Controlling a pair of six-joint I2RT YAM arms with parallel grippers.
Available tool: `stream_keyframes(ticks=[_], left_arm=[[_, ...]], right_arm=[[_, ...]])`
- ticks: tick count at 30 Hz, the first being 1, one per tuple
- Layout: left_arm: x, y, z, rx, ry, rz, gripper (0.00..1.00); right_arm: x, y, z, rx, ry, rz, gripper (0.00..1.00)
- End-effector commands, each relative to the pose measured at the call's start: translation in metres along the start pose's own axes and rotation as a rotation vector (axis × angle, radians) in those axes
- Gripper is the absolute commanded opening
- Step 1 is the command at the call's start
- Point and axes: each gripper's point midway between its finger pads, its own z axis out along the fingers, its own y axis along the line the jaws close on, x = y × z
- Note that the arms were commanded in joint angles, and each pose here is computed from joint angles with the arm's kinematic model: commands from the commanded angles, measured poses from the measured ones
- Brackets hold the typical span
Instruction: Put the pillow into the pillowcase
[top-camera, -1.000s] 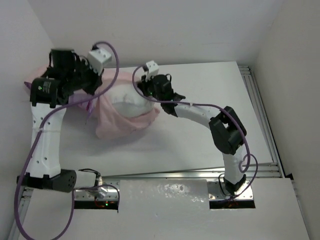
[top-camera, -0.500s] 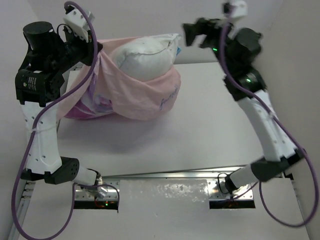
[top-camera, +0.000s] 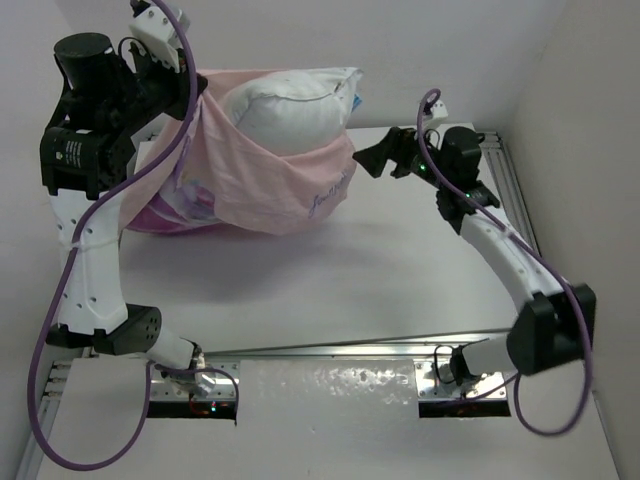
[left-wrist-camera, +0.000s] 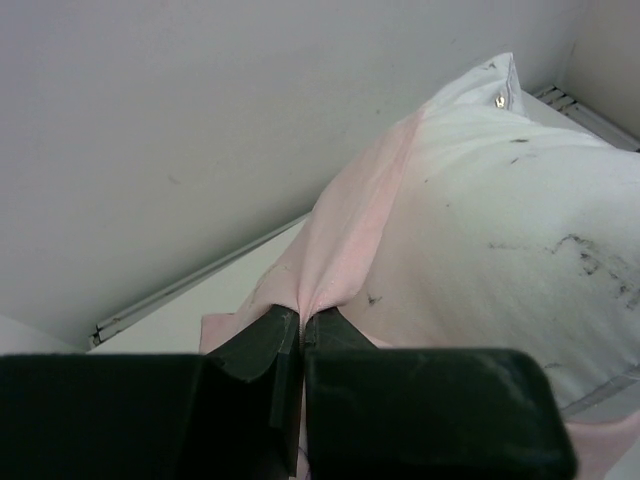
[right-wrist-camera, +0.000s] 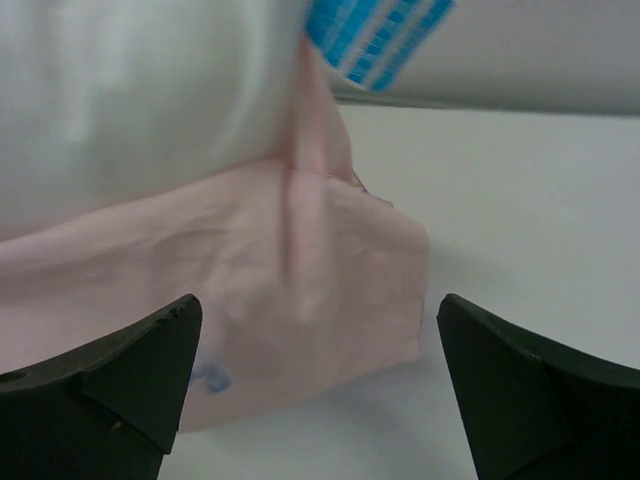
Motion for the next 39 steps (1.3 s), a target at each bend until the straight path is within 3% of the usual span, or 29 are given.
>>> stream_keyframes(ticks=[1,7,11,14,17,18,20,21,22,27,30,31,32,33,35,36,38,39], left_arm=[[-0.074,0.005,-0.029,-0.058,-0.257,0.073,0.0],[-0.067,0.007,-0.029,-0.071,-0.236,0.074,0.0],[-0.067,0.008,-0.027,-0.07,-0.236,0.071,0.0],[-0.065,0.009,-0.025,-0.073,-0.231,0.07,0.0],[-0.067,0.01,-0.027,-0.081,-0.236,0.072,0.0],[-0.067,0.011,-0.028,-0.087,-0.236,0.075,0.0],[-0.067,0.011,-0.03,-0.093,-0.235,0.079,0.0],[-0.067,0.013,-0.031,-0.102,-0.235,0.084,0.0],[-0.067,0.013,-0.031,-0.105,-0.233,0.085,0.0],[-0.067,0.022,-0.034,-0.156,-0.229,0.097,0.0],[-0.079,0.029,-0.034,-0.186,-0.27,0.126,0.0],[-0.097,0.031,-0.038,-0.2,-0.332,0.144,0.0],[-0.108,0.036,-0.032,-0.213,-0.366,0.154,0.0],[-0.155,0.036,-0.06,-0.245,-0.526,0.187,0.0],[-0.193,0.038,-0.072,-0.266,-0.671,0.193,0.0],[-0.231,0.03,-0.115,-0.289,-0.832,0.233,0.0],[-0.245,0.023,-0.133,-0.282,-0.901,0.265,0.0],[-0.239,0.021,-0.132,-0.269,-0.865,0.266,0.0]], right_arm=[[-0.03,0.033,0.014,-0.313,-0.152,0.167,0.99],[-0.013,0.038,0.035,-0.479,-0.171,0.266,0.99],[0.017,0.079,0.037,-0.686,-0.054,0.286,0.99],[0.04,0.095,0.043,-0.725,0.009,0.3,0.96],[0.056,0.095,0.047,-0.719,0.057,0.324,0.75],[0.058,0.092,0.048,-0.705,0.067,0.332,0.59],[0.062,0.086,0.049,-0.674,0.081,0.328,0.38],[0.067,0.082,0.05,-0.635,0.108,0.315,0.06],[0.068,0.076,0.051,-0.599,0.117,0.305,0.0],[0.053,0.049,0.041,-0.341,0.143,0.115,0.0],[-0.038,0.059,0.035,-0.286,0.013,-0.051,0.0],[-0.117,0.084,0.024,-0.298,-0.131,-0.15,0.0],[-0.158,0.095,0.015,-0.281,-0.209,-0.231,0.0],[-0.231,0.117,-0.007,-0.239,-0.352,-0.295,0.0],[-0.292,0.137,-0.035,-0.212,-0.511,-0.345,0.0],[-0.318,0.148,-0.054,-0.212,-0.605,-0.373,0.0],[-0.336,0.163,-0.089,-0.197,-0.698,-0.394,0.0],[-0.339,0.168,-0.101,-0.203,-0.745,-0.409,0.0]])
